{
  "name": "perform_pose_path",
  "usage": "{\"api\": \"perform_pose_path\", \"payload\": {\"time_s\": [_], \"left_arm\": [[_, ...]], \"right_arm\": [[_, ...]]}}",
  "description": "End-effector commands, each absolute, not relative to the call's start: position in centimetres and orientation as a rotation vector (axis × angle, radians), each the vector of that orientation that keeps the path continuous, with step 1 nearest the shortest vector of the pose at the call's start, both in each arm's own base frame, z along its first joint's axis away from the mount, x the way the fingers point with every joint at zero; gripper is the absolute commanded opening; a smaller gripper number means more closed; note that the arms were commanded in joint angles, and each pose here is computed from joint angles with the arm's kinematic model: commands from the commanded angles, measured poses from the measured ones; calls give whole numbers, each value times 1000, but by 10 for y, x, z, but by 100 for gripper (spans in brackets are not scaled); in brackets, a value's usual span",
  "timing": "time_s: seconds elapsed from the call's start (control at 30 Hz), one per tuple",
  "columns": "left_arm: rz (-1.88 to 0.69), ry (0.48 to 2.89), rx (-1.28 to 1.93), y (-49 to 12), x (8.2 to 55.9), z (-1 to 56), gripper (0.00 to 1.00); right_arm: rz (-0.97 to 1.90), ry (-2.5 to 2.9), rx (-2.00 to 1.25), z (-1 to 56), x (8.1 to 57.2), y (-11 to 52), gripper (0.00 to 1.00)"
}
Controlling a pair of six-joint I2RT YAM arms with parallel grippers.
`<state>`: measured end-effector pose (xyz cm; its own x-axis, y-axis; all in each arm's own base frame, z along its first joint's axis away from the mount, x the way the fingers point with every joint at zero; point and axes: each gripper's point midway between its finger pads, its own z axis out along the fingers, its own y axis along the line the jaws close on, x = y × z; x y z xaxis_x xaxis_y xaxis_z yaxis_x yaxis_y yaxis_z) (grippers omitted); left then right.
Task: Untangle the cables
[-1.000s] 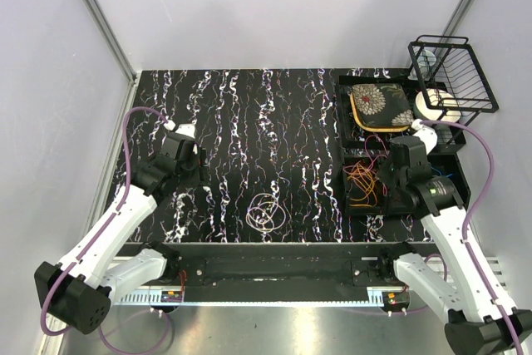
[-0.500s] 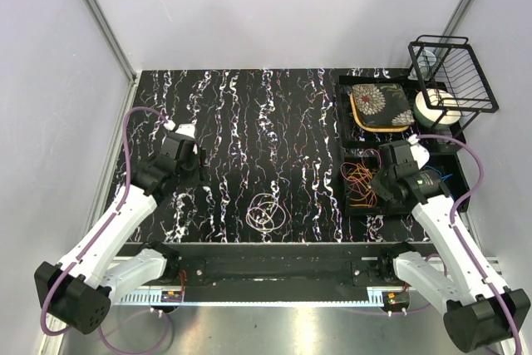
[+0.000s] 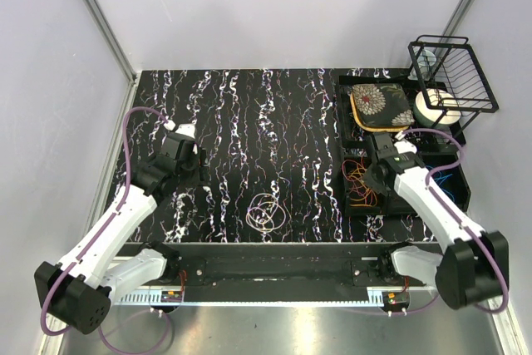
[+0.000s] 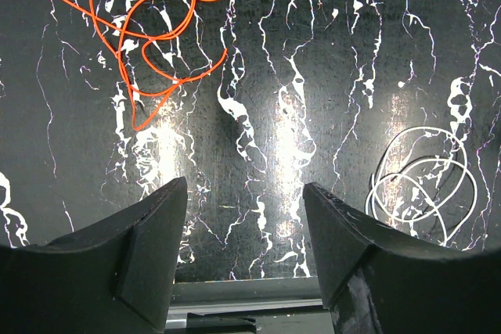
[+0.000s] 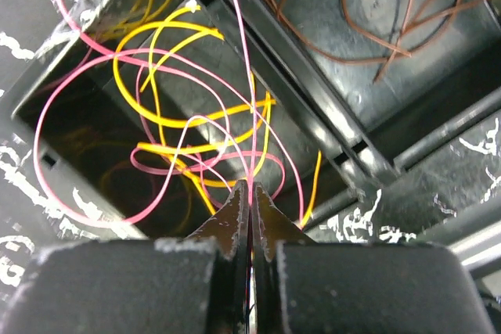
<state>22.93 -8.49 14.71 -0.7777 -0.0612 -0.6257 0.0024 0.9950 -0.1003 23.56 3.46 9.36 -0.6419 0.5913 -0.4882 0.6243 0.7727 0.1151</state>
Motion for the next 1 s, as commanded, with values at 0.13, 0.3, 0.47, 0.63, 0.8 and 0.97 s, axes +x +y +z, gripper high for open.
{"api": "perform_pose_path", "payload": {"time_s": [0.13,0.3,0.47,0.63,0.8,0.97], "left_arm": [[-123,2403,-48,-85,239,157,64],[-125,2405,-47,-86,238,157,64],[-127,2401,-47,-86,238,157,64],[-133,2393,-50,-86,238,160,64],[-139,2383,-49,-86,238,162,64],[-144,2374,-52,-86,238,164,64]], "right_arm": [[-128,2388,846,80,273,30,0],[-59,2440,813,61,278,43,0],[-80,2452,845,56,269,41,0],[-86,2483,873,46,257,40,0],[-78,2476,836,65,259,40,10],[-29,2376,768,122,276,40,45]]}}
